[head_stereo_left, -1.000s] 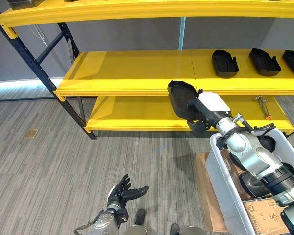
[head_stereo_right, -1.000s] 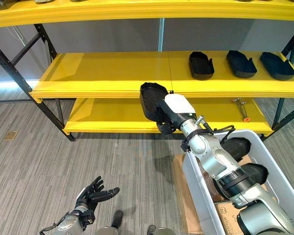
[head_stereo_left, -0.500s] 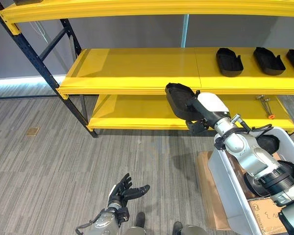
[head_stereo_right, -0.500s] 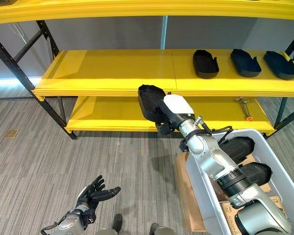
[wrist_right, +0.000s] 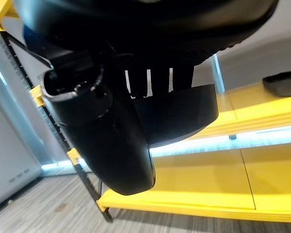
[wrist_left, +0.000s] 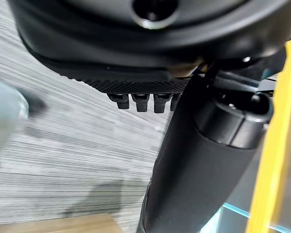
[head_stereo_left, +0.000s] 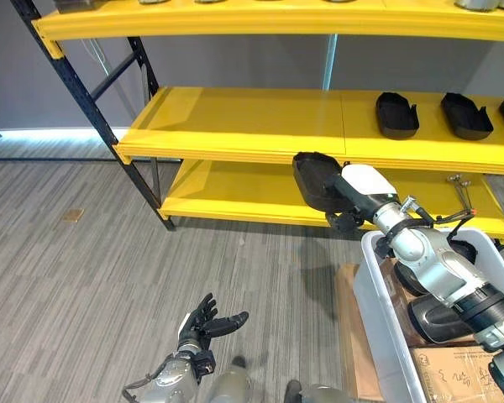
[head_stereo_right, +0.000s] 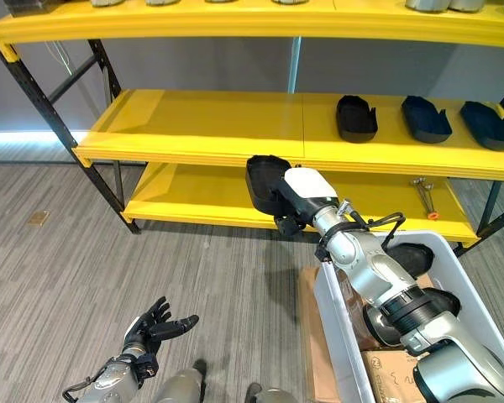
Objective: Move parts from the plastic box to the shelf.
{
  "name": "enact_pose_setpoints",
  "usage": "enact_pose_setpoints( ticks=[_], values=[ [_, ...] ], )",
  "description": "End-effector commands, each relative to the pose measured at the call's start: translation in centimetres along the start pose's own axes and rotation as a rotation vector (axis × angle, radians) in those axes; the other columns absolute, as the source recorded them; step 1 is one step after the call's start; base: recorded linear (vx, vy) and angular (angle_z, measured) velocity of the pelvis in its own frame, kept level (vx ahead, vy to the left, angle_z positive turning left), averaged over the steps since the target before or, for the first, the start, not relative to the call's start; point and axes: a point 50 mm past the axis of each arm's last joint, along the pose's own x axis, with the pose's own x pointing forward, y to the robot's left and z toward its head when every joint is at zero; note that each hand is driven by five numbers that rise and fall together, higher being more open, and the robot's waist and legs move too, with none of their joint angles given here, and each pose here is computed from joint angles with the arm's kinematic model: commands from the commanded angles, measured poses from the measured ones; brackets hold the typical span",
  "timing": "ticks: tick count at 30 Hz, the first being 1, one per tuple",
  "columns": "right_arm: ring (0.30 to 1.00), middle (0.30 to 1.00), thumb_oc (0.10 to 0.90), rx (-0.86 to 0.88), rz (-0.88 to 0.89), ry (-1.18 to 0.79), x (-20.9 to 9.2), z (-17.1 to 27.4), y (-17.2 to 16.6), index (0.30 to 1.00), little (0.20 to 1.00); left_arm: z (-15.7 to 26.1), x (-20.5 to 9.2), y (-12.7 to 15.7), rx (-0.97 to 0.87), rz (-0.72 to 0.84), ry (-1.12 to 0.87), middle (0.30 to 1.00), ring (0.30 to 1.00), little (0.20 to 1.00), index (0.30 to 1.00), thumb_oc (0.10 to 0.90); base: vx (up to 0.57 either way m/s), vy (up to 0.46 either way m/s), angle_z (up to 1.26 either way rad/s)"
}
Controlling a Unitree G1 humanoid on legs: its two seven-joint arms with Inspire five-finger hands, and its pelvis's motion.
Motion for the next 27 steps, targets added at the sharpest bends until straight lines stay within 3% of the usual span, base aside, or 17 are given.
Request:
enact_pose_setpoints(
  ticks=[1,12,27],
  values=[
    [0.3,0.3,0.4,-0.024,-0.313,-0.159,1.0,3.1,-7.7,0.3,0.3,4.1,0.1,-1.0,0.007,-0.074,-0.19,1.0,1.0,1.0,1.0,0.9,0.17,0.027,0.24],
    [0.3,0.3,0.4,-0.001,-0.298,-0.086,0.2,1.8,-5.9,0.3,0.3,3.5,0.1,-1.4,0.01,-0.078,-0.168,1.0,1.0,1.0,1.0,0.9,0.22,0.114,-0.16],
    [0.3,0.3,0.4,0.03,-0.318,-0.07,0.4,2.0,-5.7,0.3,0.3,3.8,0.1,-1.4,-0.004,-0.06,-0.173,1.0,1.0,1.0,1.0,0.9,0.05,0.036,0.0]
  ],
)
